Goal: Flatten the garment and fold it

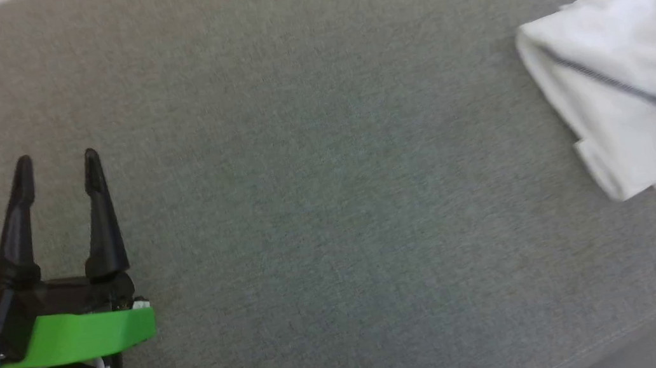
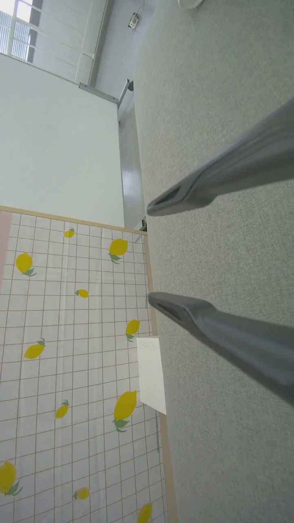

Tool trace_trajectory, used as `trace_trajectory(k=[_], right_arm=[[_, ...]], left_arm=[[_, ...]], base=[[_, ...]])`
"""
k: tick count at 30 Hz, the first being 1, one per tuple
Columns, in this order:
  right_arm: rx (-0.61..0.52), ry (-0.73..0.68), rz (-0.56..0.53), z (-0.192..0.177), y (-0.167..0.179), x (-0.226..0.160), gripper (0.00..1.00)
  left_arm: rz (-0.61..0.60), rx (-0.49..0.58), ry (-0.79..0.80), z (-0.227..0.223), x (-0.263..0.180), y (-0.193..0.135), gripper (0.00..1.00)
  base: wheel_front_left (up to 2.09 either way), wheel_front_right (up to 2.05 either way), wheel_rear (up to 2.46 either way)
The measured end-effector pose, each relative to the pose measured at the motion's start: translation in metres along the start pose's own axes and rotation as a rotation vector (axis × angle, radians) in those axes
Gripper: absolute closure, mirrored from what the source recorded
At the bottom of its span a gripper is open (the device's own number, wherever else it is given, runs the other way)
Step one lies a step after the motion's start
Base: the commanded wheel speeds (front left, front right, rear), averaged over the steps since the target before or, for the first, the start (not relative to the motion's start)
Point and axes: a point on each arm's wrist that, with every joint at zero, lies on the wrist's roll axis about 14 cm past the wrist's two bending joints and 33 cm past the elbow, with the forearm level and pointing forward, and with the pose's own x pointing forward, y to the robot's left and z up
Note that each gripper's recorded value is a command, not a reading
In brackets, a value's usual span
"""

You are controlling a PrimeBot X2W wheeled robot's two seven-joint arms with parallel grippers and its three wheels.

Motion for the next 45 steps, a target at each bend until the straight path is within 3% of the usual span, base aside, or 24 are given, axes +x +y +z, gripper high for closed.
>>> trace_trajectory(k=[11,12,19,26,33,40,45], right_arm=[[0.068,0.147,-0.208,-0.012,-0.045,0.043,1.0],[0.078,0.156,-0.218,-0.013,-0.046,0.045,0.0],[0.183,0.119,-0.233,-0.006,-0.043,0.044,0.0],[0.334,-0.52,-0.121,0.139,-0.037,-0.02,0.0],[0.438,-1.019,0.098,0.223,-0.005,-0.14,0.0],[0.558,-1.328,0.314,0.233,0.045,-0.235,0.0],[0.643,-1.435,0.451,0.229,0.095,-0.267,0.0]], left_arm=[[0.092,0.003,0.113,-0.053,-0.012,0.038,0.0],[0.1,0.008,0.118,-0.054,-0.014,0.041,0.0],[0.137,0.029,0.109,-0.046,-0.022,0.051,0.0],[0.189,0.026,0.061,-0.019,-0.035,0.054,0.0],[0.225,0.026,-0.038,0.029,-0.05,0.046,0.0],[0.267,0.024,-0.135,0.076,-0.074,0.045,0.0],[0.335,0.034,-0.164,0.094,-0.097,0.055,0.0]], base=[[0.0,0.0,0.0],[0.0,0.0,0.0],[0.0,0.0,0.0],[0.0,0.0,0.0],[0.0,0.0,0.0],[0.0,0.0,0.0],[0.0,0.0,0.0]])
